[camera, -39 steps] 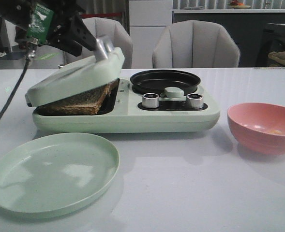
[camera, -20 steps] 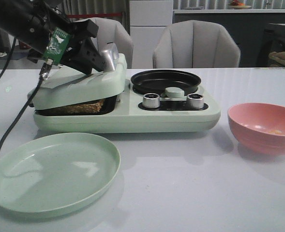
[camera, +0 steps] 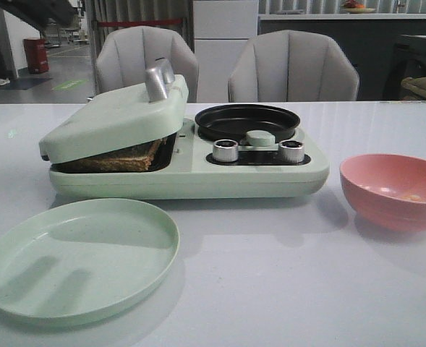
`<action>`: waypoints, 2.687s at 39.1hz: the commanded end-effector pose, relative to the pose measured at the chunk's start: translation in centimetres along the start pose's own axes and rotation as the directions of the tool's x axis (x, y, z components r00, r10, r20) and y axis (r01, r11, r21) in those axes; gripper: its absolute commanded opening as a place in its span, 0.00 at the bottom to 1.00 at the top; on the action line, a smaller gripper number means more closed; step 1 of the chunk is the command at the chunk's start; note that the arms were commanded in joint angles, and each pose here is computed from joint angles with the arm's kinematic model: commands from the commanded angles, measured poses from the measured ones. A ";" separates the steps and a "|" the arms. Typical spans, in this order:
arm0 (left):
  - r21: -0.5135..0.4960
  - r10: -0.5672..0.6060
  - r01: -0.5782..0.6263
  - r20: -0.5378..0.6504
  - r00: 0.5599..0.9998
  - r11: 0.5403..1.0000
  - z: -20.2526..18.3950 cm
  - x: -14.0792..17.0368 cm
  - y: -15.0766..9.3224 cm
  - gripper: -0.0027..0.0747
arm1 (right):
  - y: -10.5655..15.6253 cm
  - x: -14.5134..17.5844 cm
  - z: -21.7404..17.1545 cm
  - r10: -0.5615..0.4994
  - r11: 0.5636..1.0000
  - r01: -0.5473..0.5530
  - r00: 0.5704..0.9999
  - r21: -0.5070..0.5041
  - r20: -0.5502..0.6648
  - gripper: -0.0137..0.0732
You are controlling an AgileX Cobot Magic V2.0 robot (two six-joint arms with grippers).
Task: Make breakfast with bread and shrimp
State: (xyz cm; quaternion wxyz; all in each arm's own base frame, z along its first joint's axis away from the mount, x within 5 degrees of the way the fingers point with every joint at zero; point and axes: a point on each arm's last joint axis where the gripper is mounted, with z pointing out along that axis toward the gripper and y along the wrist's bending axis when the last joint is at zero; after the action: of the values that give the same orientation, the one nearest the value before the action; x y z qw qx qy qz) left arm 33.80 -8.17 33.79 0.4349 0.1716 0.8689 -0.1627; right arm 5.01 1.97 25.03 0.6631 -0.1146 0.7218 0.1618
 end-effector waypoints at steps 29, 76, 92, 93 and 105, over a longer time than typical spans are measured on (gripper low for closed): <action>-0.309 0.050 -0.012 0.114 0.992 0.951 -17.8 8.0 -3.7 0.42 | 0.2 -1.7 -0.2 -0.006 1.000 0.007 0.994 -0.011 0.105 0.78; -0.226 0.116 -0.020 0.421 0.899 0.974 -21.1 21.9 -6.5 0.18 | 0.4 -2.6 -0.3 -0.012 0.999 0.018 0.979 -0.028 0.203 0.78; -0.195 0.096 -0.012 0.429 0.898 0.981 -21.1 21.9 -6.7 0.18 | 0.6 -7.1 2.7 0.030 0.999 -0.030 0.998 0.012 -0.046 0.78; -0.195 0.096 -0.012 0.429 0.898 0.981 -21.1 21.9 -6.7 0.18 | 0.7 -7.5 3.1 0.054 0.998 -0.054 0.997 0.011 -0.054 0.78; -0.195 0.096 -0.012 0.429 0.898 0.981 -21.1 21.9 -6.7 0.18 | 0.6 -9.2 9.1 0.112 0.992 -0.090 0.950 0.085 -0.292 0.78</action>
State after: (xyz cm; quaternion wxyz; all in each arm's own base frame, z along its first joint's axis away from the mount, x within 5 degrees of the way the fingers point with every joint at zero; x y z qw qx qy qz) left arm 3.68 -1.53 27.37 0.6001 0.1247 0.7853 -0.0878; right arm 12.36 5.15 32.11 0.5326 -0.0857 0.8282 0.1522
